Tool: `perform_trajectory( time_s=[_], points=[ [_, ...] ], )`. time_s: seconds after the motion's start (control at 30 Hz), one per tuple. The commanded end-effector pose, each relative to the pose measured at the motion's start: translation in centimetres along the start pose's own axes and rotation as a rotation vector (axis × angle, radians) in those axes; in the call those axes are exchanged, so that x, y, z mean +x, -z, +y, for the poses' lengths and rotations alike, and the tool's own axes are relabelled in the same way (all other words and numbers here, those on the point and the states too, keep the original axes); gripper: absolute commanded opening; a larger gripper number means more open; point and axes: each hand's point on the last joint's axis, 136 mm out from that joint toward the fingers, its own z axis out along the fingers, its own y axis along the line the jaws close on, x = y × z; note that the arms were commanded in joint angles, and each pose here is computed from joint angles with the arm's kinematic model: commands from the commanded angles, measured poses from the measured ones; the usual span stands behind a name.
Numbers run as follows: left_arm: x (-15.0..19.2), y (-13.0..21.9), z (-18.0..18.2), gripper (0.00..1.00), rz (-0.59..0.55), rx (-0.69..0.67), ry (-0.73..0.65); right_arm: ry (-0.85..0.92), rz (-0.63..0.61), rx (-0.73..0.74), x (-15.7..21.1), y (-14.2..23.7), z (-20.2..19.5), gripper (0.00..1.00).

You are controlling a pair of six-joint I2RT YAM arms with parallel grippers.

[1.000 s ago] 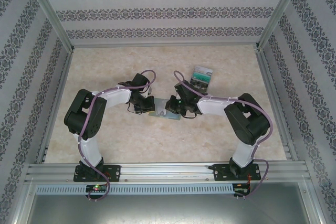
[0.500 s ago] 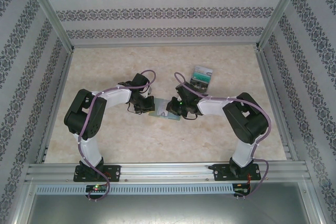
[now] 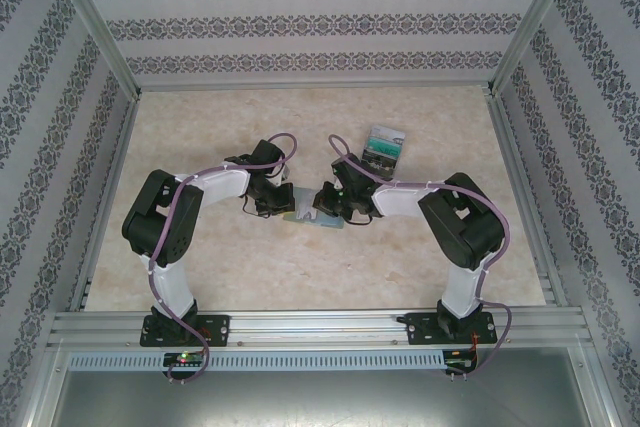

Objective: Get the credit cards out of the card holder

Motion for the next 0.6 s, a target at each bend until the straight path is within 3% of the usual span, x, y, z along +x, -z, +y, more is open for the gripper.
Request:
perform_trajectory(
  time_s=[0.0,0.3,0.57],
  points=[
    [1.0,-0.7,1.3,0.0,0.04,-0.063,0.012,-0.001,-0.012,0.034,0.1,-0.1,-0.9,0.0],
    [0.8,-0.3,2.6,0.0,0.032,-0.091,0.035,-0.011,-0.049,0.074,0.2,2.7,-4.0,0.0],
    [0.7,0.0,2.3,0.0,0.025,-0.079,0.031,0.021,-0.101,0.041,-0.3,5.5,-3.9,0.0]
  ],
)
